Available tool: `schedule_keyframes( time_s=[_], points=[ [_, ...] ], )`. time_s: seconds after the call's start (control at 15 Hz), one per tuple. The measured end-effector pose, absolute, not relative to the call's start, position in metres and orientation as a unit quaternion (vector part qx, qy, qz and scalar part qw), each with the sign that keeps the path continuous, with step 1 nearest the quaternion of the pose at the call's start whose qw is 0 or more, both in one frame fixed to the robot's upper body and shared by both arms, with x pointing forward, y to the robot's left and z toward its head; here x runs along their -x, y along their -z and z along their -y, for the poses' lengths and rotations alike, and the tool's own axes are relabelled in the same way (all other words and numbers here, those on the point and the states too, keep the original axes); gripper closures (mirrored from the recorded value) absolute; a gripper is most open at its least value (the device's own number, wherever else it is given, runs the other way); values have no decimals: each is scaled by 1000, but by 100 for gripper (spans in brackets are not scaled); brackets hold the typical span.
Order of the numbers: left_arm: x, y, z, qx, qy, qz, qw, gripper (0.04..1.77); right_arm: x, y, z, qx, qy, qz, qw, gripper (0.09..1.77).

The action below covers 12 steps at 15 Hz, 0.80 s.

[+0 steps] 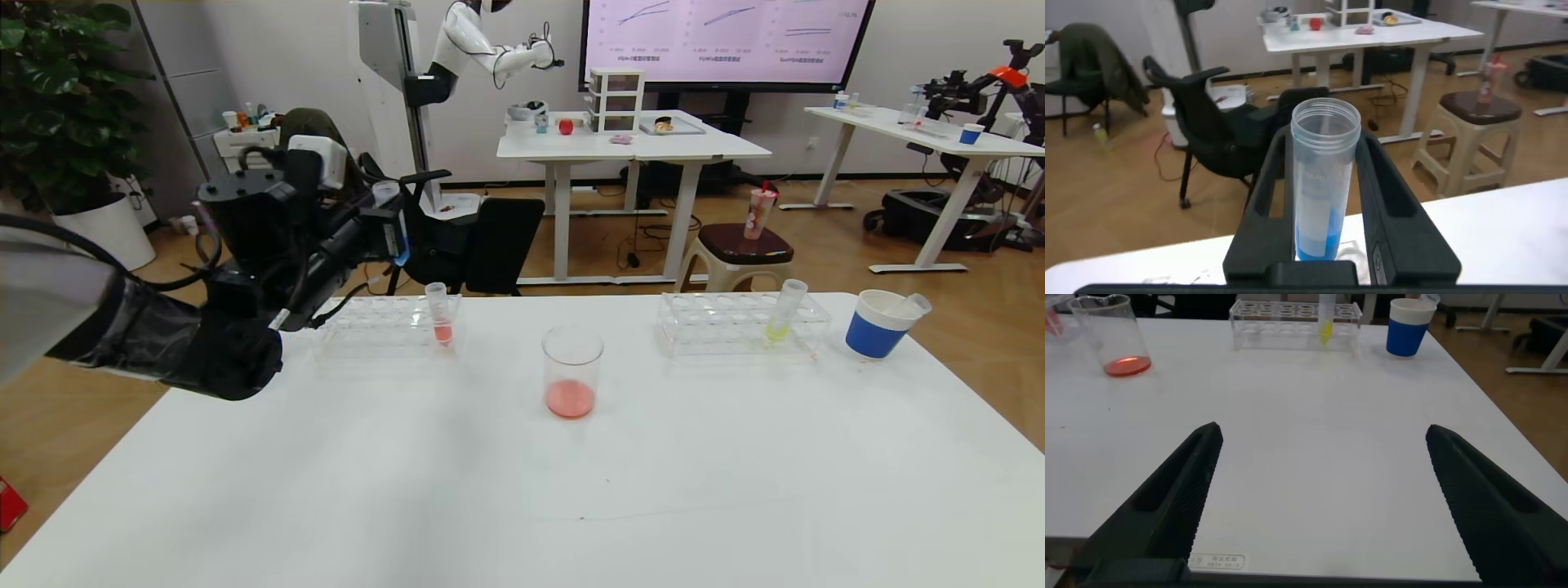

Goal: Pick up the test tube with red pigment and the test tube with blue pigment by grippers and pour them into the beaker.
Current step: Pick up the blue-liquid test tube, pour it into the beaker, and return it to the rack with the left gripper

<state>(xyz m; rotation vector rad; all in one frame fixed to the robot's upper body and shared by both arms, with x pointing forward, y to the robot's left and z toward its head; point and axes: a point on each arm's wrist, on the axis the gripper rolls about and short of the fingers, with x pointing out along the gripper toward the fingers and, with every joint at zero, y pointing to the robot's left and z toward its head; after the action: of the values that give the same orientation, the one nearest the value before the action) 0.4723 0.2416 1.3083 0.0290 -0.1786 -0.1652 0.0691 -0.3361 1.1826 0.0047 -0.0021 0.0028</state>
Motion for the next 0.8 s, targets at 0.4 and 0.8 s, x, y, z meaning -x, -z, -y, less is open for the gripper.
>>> schedule_keyframes(
  time_s=[0.4,0.8],
  points=[
    [-445,-1314,-161,-118,247,134,952,133,-69,-1183,336,-3,-1,1,1000,12],
    [-445,-1296,-134,-233,344,241,877,133,-69,-1183,336,-3,-1,1,1000,12]
  ],
)
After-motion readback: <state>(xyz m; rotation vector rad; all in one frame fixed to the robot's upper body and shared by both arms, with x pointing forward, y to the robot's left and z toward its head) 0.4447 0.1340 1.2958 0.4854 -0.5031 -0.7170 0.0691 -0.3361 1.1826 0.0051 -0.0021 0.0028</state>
